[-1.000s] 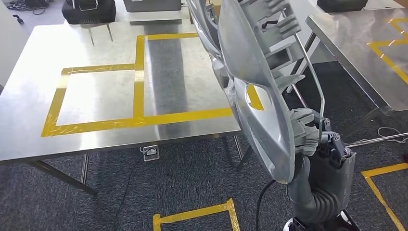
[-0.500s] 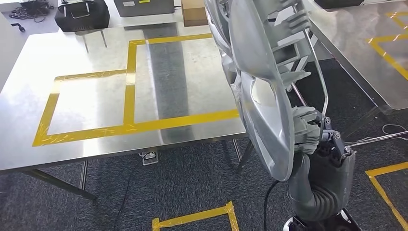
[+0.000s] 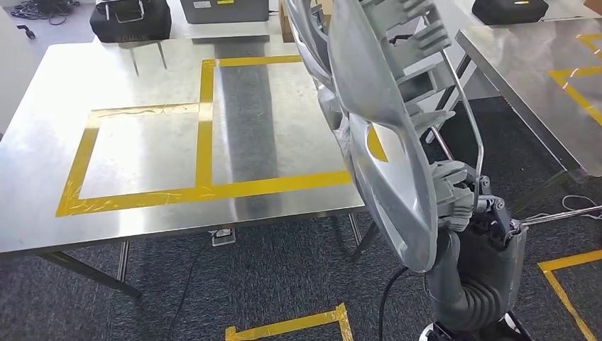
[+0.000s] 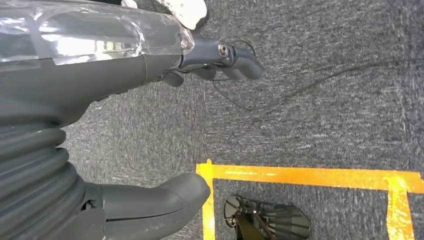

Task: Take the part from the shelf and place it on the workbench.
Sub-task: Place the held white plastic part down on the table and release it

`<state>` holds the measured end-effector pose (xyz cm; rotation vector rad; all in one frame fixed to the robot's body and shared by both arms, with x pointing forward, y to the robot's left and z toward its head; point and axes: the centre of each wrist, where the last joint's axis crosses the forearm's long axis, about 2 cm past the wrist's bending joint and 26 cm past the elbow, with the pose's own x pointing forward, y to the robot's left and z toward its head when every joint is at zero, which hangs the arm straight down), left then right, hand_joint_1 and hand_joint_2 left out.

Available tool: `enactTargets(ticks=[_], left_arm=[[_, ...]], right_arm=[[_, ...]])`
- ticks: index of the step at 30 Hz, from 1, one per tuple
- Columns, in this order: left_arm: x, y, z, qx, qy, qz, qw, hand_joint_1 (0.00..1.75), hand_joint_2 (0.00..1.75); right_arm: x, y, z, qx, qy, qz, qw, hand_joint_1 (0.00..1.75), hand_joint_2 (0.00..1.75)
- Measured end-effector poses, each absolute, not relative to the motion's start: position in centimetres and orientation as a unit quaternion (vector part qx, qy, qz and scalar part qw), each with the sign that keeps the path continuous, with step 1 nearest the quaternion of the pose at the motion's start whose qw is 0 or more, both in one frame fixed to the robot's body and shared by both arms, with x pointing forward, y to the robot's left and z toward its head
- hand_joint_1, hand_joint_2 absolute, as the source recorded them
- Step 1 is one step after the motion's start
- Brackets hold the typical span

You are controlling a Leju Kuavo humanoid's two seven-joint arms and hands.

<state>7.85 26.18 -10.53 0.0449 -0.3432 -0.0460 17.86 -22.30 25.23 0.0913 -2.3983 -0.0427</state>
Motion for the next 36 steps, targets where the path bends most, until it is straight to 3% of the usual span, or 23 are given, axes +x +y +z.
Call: enactTargets(ticks=[36], left_arm=[[7.93,26.02,-10.51,0.021,-0.170,-0.023,0.985,0.00,1.75]], right_arm=[[17.91,-22.28,25.10,0.035,-0.930,-0.016,0.366,1.75,1.75]])
